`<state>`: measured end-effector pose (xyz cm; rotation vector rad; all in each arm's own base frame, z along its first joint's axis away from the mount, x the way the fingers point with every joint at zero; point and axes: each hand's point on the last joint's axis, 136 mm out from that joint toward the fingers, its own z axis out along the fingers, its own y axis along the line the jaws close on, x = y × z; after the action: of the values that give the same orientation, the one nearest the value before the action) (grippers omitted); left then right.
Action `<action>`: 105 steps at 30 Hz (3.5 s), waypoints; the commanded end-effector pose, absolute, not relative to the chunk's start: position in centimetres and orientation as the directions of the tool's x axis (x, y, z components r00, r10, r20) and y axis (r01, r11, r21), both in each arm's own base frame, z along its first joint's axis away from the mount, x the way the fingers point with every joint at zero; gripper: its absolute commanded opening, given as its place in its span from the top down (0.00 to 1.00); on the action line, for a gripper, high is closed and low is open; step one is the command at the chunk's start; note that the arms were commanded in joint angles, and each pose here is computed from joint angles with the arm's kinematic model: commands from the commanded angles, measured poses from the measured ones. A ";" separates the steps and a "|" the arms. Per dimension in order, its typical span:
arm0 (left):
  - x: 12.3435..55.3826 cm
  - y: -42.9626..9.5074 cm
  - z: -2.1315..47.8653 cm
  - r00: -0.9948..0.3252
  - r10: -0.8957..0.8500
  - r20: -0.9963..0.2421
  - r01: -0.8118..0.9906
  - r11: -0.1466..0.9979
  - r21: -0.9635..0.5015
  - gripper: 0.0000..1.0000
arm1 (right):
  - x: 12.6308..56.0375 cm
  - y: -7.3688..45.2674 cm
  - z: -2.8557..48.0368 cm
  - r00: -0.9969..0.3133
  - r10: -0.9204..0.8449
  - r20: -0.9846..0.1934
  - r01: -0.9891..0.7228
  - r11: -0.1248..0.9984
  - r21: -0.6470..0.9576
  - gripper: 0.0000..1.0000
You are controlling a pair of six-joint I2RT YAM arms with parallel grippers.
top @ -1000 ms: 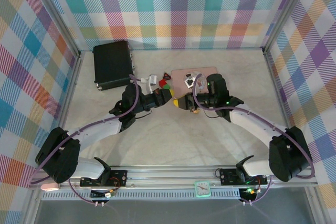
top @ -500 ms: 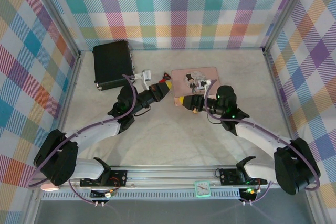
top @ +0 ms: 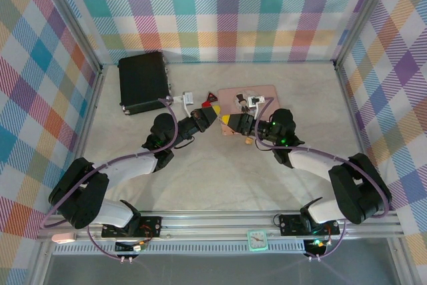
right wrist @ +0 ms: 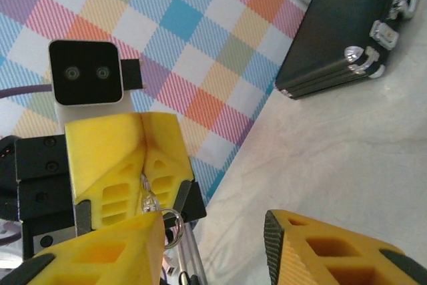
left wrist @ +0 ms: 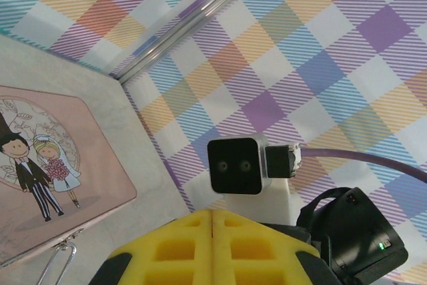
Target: Unlock a padlock with a key
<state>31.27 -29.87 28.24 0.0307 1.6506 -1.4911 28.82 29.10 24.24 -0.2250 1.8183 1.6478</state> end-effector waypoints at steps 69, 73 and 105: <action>31.1 -39.7 7.4 -0.859 -0.067 -0.507 0.298 0.740 -0.603 0.26 | 26.9 12.9 13.4 -0.763 0.209 -0.611 -0.202 0.822 0.533 1.00; 32.2 -40.2 5.5 -0.858 -0.019 -0.514 0.308 0.782 -0.542 0.25 | 27.2 12.4 13.9 -0.751 0.247 -0.612 -0.186 0.811 0.555 1.00; 33.9 -42.7 0.7 -0.900 -0.082 -0.428 0.210 0.779 -0.590 0.94 | 27.3 12.4 12.4 -0.799 0.330 -0.503 -0.106 0.746 0.658 1.00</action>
<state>35.64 -44.43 4.15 0.1862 2.3931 -0.9626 27.61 11.86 12.85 0.1580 2.3161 0.8572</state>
